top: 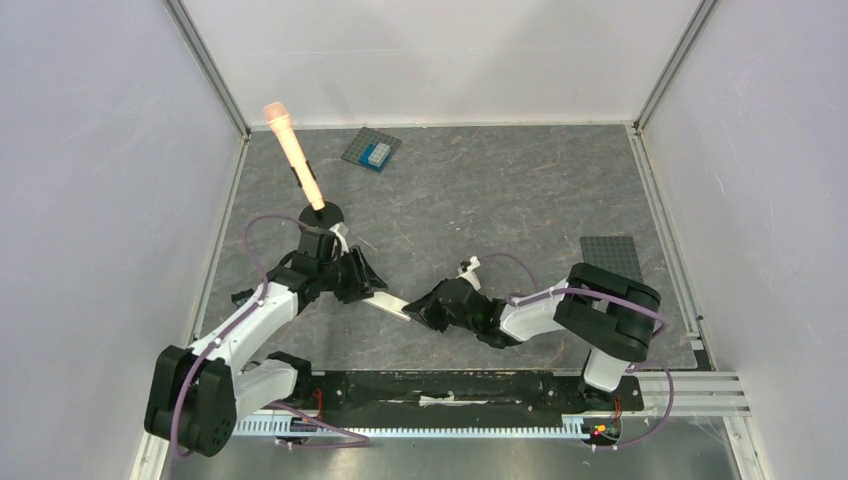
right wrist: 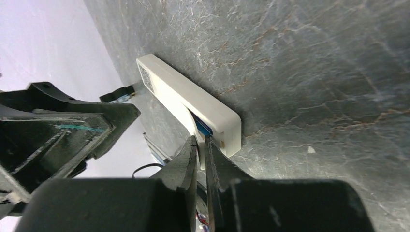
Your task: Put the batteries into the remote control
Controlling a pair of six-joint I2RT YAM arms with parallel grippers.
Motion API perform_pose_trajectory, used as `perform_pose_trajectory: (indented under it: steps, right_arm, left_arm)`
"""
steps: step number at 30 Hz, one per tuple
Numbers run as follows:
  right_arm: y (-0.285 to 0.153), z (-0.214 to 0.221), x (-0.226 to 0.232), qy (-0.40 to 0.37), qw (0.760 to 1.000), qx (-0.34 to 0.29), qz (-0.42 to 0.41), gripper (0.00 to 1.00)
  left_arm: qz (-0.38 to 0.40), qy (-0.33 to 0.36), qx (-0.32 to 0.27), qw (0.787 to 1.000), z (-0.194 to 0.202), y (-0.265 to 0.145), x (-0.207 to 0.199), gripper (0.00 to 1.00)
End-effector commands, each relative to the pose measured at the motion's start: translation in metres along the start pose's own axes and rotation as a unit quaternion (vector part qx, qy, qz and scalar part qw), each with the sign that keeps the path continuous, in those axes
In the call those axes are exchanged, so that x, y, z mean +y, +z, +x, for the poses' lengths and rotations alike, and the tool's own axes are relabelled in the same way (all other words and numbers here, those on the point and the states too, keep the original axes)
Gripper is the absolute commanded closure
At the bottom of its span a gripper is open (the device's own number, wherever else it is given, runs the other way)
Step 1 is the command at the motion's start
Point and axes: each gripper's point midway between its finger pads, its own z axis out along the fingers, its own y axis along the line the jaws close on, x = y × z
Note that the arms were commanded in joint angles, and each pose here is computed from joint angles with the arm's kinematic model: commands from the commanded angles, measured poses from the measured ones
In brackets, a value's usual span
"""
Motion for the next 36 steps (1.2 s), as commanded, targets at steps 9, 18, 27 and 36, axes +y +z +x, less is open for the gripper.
perform_pose_trajectory:
  steps: [9, 18, 27, 36]
  right_arm:
    - [0.009, 0.004, -0.05, -0.082, 0.983, 0.005, 0.167, 0.87]
    - [0.01, 0.005, -0.044, -0.092, 0.982, 0.008, 0.166, 0.83]
    - [0.01, 0.007, -0.039, -0.103, 0.98, 0.013, 0.171, 0.79]
    - [0.006, 0.003, -0.033, -0.102, 0.979, 0.015, 0.176, 0.65]
  left_arm:
    - [0.086, 0.032, 0.044, 0.995, -0.009, 0.009, -0.04, 0.51]
    - [0.101, -0.007, 0.086, 0.991, 0.009, 0.028, -0.031, 0.53]
    - [0.055, -0.01, 0.094, 0.994, 0.02, 0.033, -0.011, 0.54]
    - [0.007, -0.008, 0.11, 0.994, 0.033, 0.042, 0.006, 0.55]
